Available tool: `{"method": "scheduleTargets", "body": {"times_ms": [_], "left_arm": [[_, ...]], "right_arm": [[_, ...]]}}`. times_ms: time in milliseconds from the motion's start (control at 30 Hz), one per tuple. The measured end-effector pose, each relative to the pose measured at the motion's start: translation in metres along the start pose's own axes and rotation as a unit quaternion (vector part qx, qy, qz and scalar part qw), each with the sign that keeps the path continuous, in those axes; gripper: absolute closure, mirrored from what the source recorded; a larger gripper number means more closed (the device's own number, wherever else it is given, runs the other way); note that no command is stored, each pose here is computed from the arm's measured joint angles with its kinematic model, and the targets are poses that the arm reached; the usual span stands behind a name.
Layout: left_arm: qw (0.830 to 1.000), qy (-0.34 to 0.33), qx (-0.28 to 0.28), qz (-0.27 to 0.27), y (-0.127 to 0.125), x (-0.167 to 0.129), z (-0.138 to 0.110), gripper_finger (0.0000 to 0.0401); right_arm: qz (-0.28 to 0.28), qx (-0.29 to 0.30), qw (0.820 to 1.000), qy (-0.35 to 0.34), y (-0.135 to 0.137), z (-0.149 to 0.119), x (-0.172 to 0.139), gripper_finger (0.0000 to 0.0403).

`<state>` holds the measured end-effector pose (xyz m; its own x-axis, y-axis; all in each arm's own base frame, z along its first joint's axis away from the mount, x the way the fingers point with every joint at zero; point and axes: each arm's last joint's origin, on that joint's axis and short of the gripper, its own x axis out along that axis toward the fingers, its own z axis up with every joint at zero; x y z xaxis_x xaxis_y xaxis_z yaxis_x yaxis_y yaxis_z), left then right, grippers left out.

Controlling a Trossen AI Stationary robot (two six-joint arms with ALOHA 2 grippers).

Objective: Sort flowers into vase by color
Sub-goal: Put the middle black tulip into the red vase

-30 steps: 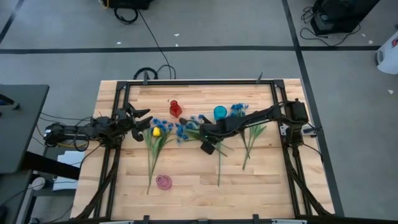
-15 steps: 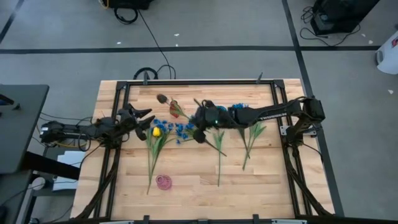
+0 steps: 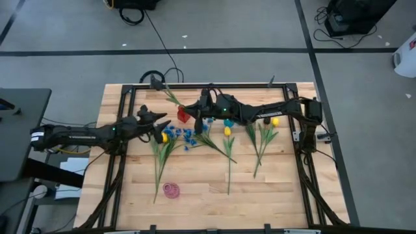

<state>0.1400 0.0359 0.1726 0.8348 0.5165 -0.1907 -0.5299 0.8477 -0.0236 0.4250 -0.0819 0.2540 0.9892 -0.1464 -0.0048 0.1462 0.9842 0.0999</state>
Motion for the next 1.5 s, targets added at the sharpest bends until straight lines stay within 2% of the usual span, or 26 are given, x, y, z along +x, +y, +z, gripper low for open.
{"method": "scheduleTargets", "body": {"times_ms": [100, 200, 400, 500, 633, 833, 1133, 1267, 1400, 1500], "left_arm": [[0.999, 0.025, 0.014, 0.015, 0.001, 0.009, -0.007, 0.0197], [0.999, 0.027, 0.013, 0.024, 0.002, 0.018, -0.009, 0.0175], [0.999, 0.009, 0.016, 0.04, 0.005, 0.034, -0.012, 0.0097], [0.999, 0.014, 0.025, 0.031, 0.007, 0.042, -0.017, 0.0059], [0.999, 0.021, 0.025, 0.031, 0.012, 0.053, -0.026, 0.0029], [0.998, 0.014, 0.03, 0.05, 0.019, 0.067, -0.037, 0.0023], [0.999, 0.019, 0.022, 0.021, 0.021, 0.091, -0.048, 0.0023], [0.999, 0.028, 0.024, 0.014, 0.019, 0.105, -0.051, 0.0023], [0.999, 0.039, 0.029, 0.014, 0.019, 0.11, -0.055, 0.0026], [0.998, 0.036, 0.039, 0.014, 0.019, 0.109, -0.054, 0.0039]], "right_arm": [[-0.003, -0.015, 0.999, -0.033, -0.007, -0.003, 0.004, 0.0371], [-0.009, -0.029, 0.997, -0.066, -0.013, -0.002, 0.008, 0.0373], [0.01, -0.035, 0.995, -0.088, -0.026, -0.005, 0.026, 0.0373], [0.014, -0.041, 0.995, -0.095, -0.033, -0.005, 0.037, 0.0373], [0.01, -0.044, 0.994, -0.104, -0.043, -0.004, 0.048, 0.0373], [0.008, -0.041, 0.994, -0.1, -0.055, -0.012, 0.057, 0.0373], [0.007, -0.04, 0.996, -0.082, -0.065, -0.014, 0.057, 0.0373], [0.012, -0.036, 0.998, -0.047, -0.064, -0.016, 0.056, 0.0373], [0.034, -0.041, 0.997, -0.057, -0.059, 0.007, 0.048, 0.0374], [0.026, -0.056, 0.998, -0.028, -0.059, 0.024, 0.039, 0.0375]]}}
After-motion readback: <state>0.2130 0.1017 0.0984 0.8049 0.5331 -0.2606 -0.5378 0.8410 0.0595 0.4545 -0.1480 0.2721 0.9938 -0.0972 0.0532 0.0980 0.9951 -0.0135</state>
